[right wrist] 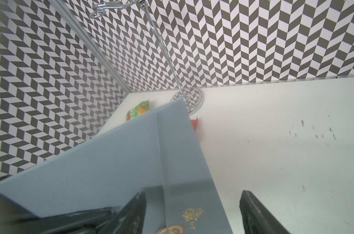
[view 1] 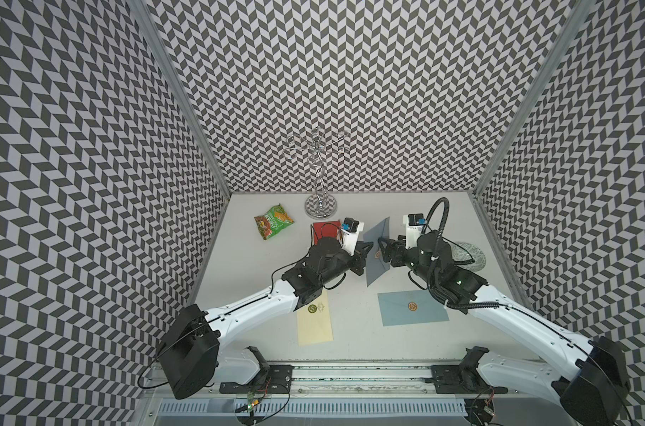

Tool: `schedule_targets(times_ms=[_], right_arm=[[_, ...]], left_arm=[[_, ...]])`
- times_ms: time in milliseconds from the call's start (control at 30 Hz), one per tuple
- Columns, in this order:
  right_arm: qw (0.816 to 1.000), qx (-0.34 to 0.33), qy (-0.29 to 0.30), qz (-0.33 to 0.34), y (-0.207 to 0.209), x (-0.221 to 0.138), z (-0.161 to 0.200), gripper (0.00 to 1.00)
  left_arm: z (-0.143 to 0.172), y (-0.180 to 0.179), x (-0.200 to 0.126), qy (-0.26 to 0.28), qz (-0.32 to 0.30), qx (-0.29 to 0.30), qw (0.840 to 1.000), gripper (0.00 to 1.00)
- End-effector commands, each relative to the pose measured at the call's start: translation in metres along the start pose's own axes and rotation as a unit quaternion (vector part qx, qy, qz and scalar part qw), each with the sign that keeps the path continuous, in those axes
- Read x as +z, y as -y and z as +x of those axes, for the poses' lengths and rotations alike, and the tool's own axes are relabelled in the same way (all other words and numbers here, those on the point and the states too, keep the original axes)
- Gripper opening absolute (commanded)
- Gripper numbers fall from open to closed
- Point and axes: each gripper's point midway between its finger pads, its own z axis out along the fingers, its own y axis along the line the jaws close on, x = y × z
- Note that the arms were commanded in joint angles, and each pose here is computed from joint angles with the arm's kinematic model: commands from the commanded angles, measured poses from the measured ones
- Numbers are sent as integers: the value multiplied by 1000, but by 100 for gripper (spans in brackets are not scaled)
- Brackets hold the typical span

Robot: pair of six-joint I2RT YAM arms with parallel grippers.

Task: Open the envelope
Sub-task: Open the envelope flap on the envelope.

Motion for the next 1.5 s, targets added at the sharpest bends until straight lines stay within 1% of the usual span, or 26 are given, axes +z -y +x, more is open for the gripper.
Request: schedule_targets(times_ms=[0,333,1000,1167,1467], right_arm=[[1000,10,16,-4,-4,1,-7,74],[1000,13,4,4,0,5,0,76],[1000,22,-15,17,5,11,12,78],[999,26,-14,31,10,11,13,79],[999,27,-8,38,13,8,9,79]], left_arm=[[-17,9,-9,28,16,10,999,0],[-15,9,-10,25,16,12,999,0],[-17,5,-14,40,8,12,999,0],[-20,6,-14,45,8,13,999,0],[-15,5,-11,38,11,6,999,0]])
